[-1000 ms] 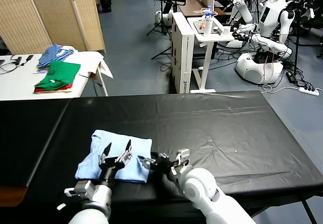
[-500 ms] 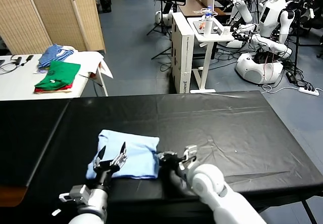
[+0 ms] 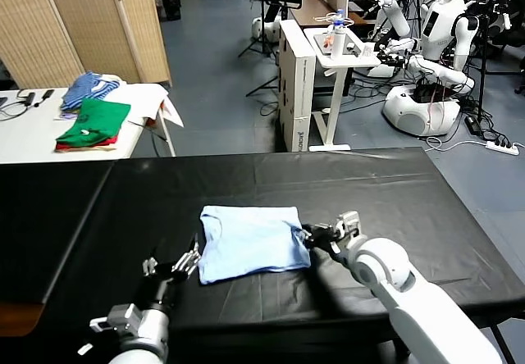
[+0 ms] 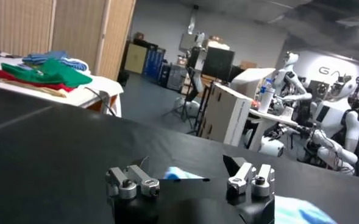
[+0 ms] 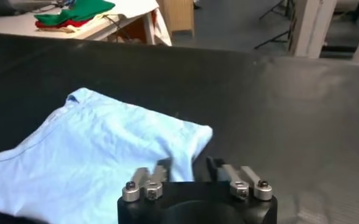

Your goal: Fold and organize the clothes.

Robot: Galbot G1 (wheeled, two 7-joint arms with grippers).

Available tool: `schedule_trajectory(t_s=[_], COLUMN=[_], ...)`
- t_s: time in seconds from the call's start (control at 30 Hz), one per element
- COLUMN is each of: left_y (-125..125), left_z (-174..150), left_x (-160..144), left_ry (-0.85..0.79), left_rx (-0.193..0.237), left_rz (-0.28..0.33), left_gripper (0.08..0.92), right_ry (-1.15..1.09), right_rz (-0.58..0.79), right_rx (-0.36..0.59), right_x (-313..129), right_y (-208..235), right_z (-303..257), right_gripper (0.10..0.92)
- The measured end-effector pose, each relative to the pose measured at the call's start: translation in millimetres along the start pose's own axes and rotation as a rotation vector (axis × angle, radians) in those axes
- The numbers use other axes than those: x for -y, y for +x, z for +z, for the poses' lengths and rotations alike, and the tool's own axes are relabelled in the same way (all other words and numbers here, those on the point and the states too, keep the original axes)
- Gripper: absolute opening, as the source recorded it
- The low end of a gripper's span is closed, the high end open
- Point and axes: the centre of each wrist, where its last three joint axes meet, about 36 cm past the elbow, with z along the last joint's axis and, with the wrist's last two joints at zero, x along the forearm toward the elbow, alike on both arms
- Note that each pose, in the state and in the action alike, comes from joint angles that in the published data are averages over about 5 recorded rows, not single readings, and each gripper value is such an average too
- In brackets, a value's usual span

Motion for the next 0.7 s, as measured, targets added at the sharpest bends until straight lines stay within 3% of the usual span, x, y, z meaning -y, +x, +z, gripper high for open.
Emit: schedule_trajectory(t_s=[0.17, 0.27, 0.4, 0.7], left_y=[1, 3, 7, 37], left_z=[-2, -2, -3, -16], left_x=[-3, -6, -12, -25], left_ry=[-0.003, -0.002, -0.011, -0.099], left_rx=[-0.003, 0.002, 0.011, -0.047], left_rz=[0.000, -0.004, -0.004, -0.012], left_gripper=[0.907, 0.907, 0.907, 0.907], right_ry=[0.033, 0.064, 0.105, 0.093], right_rz=[0.022, 0.048, 0.094, 0.188], right_rx=[0.009, 0.020, 0.100, 0.317], right_x=[1, 0, -2, -12], right_y=[18, 31, 47, 87], right_z=[0, 3, 11, 54], right_gripper=[0.774, 0.882, 0.905, 0.907])
